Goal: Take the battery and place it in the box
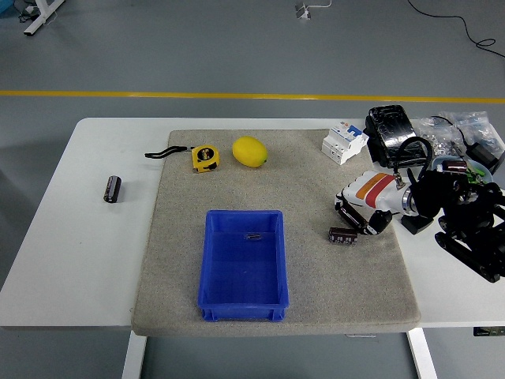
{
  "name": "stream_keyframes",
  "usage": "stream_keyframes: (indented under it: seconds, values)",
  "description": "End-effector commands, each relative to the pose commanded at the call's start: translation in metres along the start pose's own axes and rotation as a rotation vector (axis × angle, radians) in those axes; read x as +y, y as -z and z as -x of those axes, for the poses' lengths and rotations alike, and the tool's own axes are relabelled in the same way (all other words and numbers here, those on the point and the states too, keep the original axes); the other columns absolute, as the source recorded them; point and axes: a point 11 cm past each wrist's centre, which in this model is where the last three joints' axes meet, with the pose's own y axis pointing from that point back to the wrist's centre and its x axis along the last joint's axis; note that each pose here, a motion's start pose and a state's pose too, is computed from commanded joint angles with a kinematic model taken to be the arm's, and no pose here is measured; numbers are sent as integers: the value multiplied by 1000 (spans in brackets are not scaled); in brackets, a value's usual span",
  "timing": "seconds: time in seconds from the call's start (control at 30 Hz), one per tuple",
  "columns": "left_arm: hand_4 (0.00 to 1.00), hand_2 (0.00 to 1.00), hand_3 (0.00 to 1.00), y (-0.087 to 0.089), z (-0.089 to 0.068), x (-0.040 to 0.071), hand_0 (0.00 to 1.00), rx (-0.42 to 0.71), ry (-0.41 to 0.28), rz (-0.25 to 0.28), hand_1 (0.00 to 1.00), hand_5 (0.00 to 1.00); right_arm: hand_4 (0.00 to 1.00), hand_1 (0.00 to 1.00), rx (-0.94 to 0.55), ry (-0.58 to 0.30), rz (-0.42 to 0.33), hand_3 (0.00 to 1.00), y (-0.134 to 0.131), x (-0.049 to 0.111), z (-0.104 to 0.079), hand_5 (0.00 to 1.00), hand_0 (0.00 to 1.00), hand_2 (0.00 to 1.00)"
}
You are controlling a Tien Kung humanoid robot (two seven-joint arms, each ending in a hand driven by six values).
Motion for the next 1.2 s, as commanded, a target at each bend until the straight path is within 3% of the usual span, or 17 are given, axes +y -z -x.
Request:
stream_keyframes:
  seconds: [0.37,0.57,0.7,0.97,1.2]
  values:
    - [621,619,620,4,-2,-1,614,-7,0,-6,554,687,728,514,-9,-35,2,539,-2,4,-13,132,530,583]
    - [621,616,620,8,-3,-2,613,-6,-4,-13,554,688,730,523,-37,-111,4,538,6,6,-42,142,555,585]
    - [621,616,621,9,-3,-2,612,-4,-5,-17,553,689,743,545,-44,-193,-24,540,21,10,-73,173,574,595]
    - [621,616,622,11,-3,-2,609,-3,-6,-20,552,689,773,569,-16,-315,-178,540,86,26,-122,208,595,607]
    - [622,616,621,11,-3,-2,609,-6,-4,-20,553,690,789,617,51,-325,-384,541,160,35,-126,216,618,631]
